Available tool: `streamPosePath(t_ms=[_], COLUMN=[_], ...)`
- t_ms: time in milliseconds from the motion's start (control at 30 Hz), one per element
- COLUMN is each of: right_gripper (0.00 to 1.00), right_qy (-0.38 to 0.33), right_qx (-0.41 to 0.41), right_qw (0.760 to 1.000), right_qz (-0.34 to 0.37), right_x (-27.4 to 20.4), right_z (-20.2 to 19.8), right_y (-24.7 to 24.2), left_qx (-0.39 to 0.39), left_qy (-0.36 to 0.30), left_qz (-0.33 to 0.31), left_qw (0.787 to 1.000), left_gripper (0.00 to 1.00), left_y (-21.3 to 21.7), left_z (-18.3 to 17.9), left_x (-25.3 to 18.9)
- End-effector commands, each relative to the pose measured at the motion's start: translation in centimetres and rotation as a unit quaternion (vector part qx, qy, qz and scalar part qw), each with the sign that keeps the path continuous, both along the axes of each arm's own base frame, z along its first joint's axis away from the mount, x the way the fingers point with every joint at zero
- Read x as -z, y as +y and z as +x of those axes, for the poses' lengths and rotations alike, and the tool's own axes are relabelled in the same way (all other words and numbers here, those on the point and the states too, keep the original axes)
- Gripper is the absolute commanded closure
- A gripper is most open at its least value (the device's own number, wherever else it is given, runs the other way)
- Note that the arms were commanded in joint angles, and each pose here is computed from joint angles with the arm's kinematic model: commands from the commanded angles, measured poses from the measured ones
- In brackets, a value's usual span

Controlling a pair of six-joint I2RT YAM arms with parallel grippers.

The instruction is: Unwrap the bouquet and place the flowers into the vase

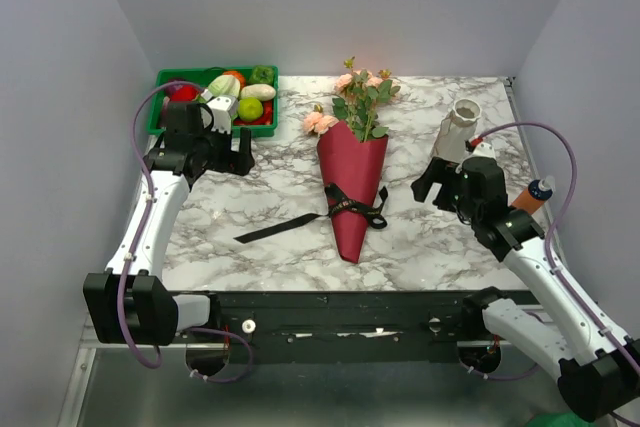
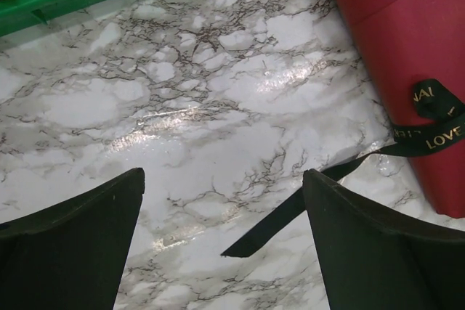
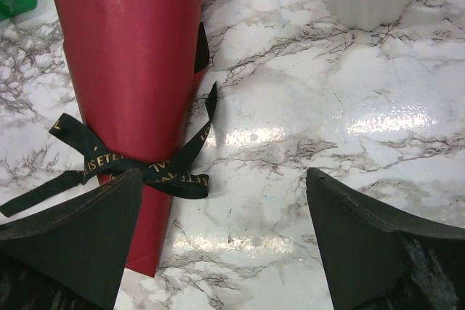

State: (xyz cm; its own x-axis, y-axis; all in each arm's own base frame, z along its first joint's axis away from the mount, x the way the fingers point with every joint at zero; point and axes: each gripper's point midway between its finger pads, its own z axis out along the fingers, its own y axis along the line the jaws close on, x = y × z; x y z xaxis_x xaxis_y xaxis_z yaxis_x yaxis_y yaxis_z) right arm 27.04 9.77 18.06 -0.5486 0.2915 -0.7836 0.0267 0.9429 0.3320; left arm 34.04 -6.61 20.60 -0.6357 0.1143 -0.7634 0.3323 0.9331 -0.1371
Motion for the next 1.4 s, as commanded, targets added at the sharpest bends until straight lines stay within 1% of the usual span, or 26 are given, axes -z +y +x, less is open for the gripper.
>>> streamPosePath(t_ms=[0, 100, 233, 400, 567, 700, 733, 833, 933, 1033, 1067, 1167, 1267, 1367], right_gripper=[0.00, 0.00, 0.00, 0.00, 0.00, 0.02, 0.02, 0.04, 0.04, 0.04, 0.04, 0.03, 0.02, 0.02], right_qy=[0.005, 0.011, 0.011, 0.012, 0.017, 0.027, 0.019, 0.034, 0.046, 0.047, 0.041, 0.025, 0.018, 0.027], right_qx=[-0.012, -0.014, -0.012, -0.015, -0.024, -0.038, -0.045, -0.061, -0.060, -0.049, -0.035, -0.027, -0.023, -0.025], right_qw=[1.000, 1.000, 1.000, 1.000, 0.999, 0.998, 0.998, 0.996, 0.995, 0.997, 0.998, 0.999, 0.999, 0.999], right_qz=[0.012, 0.015, 0.014, 0.013, 0.021, 0.033, 0.043, 0.064, 0.061, 0.046, 0.037, 0.023, 0.025, 0.031], right_x=[0.4, 0.6, 0.6, 0.7, 1.0, 1.7, 1.4, 2.3, 2.9, 2.8, 2.6, 1.9, 1.4, 1.8], right_z=[0.3, 0.4, 0.5, 0.5, 0.7, 0.8, 1.1, 1.2, 1.4, 1.4, 1.6, 1.5, 1.3, 1.2], right_y=[0.8, 1.1, 1.0, 1.1, 1.7, 2.5, 3.0, 4.1, 4.2, 3.5, 2.9, 2.2, 2.0, 2.1], left_qx=[0.040, 0.062, 0.082, 0.082, 0.101, 0.131, 0.138, 0.168, 0.183, 0.186, 0.186, 0.183, 0.172, 0.176], left_qy=[-0.010, -0.011, -0.009, -0.007, 0.001, 0.002, 0.002, 0.007, 0.008, 0.004, -0.002, -0.008, -0.015, -0.016], left_qz=[-0.021, -0.031, -0.029, -0.029, -0.033, -0.020, -0.013, 0.001, 0.003, 0.004, 0.006, 0.009, 0.010, 0.004], left_qw=[0.999, 0.998, 0.996, 0.996, 0.994, 0.991, 0.990, 0.986, 0.983, 0.983, 0.982, 0.983, 0.985, 0.984], left_gripper=[0.01, 0.01, 0.01, 0.01, 0.01, 0.01, 0.01, 0.01, 0.01, 0.01, 0.01, 0.01, 0.01, 0.01], left_y=[-1.3, -2.0, -2.3, -2.3, -3.2, -4.9, -5.3, -6.9, -7.7, -7.7, -7.7, -7.5, -7.4, -7.6], left_z=[-0.9, -1.3, -1.6, -1.6, -1.6, -1.8, -1.8, -2.3, -2.6, -2.7, -2.6, -2.6, -2.2, -2.3], left_x=[-0.4, -0.6, -0.4, -0.1, 0.1, 0.6, 0.9, 1.6, 1.7, 1.5, 1.4, 1.3, 1.1, 0.9])
